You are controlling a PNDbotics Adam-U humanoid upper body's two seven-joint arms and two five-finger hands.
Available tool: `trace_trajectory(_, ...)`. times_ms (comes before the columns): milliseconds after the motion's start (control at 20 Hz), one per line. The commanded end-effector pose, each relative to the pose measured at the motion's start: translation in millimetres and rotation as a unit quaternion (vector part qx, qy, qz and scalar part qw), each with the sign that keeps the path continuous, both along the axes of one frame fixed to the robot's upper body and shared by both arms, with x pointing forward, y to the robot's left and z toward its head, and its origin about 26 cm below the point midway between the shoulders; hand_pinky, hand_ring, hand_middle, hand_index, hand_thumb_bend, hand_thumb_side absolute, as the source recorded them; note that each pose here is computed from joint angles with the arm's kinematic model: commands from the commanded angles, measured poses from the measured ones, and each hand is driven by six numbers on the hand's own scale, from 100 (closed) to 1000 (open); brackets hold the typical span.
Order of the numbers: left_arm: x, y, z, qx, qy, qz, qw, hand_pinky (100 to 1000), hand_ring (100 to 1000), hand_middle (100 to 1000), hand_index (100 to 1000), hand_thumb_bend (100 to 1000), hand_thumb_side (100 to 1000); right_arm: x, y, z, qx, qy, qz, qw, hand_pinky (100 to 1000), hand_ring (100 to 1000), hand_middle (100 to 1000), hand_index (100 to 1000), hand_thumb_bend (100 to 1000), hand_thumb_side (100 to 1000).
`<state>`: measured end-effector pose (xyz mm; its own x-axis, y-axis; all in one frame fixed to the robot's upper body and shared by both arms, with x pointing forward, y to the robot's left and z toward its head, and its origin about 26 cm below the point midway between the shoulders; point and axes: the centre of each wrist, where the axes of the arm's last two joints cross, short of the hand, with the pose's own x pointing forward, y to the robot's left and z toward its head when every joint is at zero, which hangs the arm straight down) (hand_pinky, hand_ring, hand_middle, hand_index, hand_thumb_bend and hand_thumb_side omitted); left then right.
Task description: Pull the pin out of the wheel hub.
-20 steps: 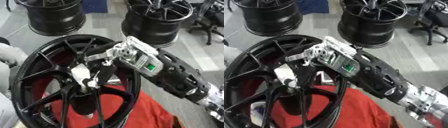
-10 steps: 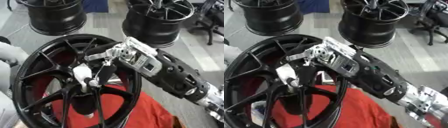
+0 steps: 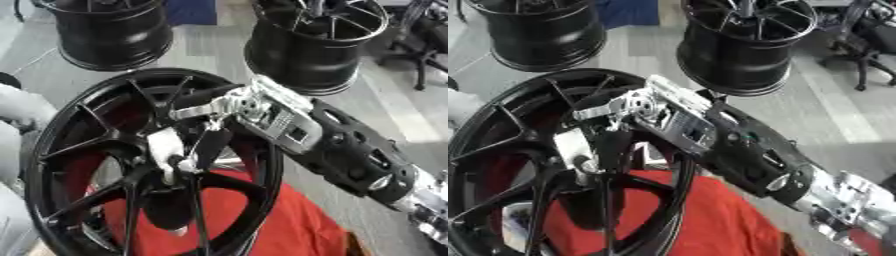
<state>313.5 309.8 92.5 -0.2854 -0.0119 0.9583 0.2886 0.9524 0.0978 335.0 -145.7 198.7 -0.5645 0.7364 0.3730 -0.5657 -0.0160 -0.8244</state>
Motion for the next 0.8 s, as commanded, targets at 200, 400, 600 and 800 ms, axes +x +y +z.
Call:
trace_trajectory(200,2.3,-2.0,7.6,0.003,-0.012,-0.008,1.000,608,628,627,744,100,864,4.4,-5.7,8.3,0.046,-0.031,-0.024,0.998,841,786,465,574,100,206)
trace_trajectory(400,2.2,-2.1,7.2,0.003,-0.012,-0.009,1.000,608,629,628,745,100,864,3.7,-7.2,11.5,0.078,-0.053,-0.032,0.995,816,737,389,494,100,200)
trace_trajectory(600,2.0,-1.5,7.0,0.003,-0.012,-0.008,1.000,608,629,628,745,100,864,2.4,-9.7,16.1,0.101,-0.067,-0.039,0.992,810,721,370,477,100,199)
trace_trajectory(800,1.6,-0.6,6.6,0.004,-0.011,-0.007,1.000,608,629,628,745,100,865,-0.5,-13.5,24.5,0.110,-0.078,-0.043,0.990,812,718,365,473,100,198)
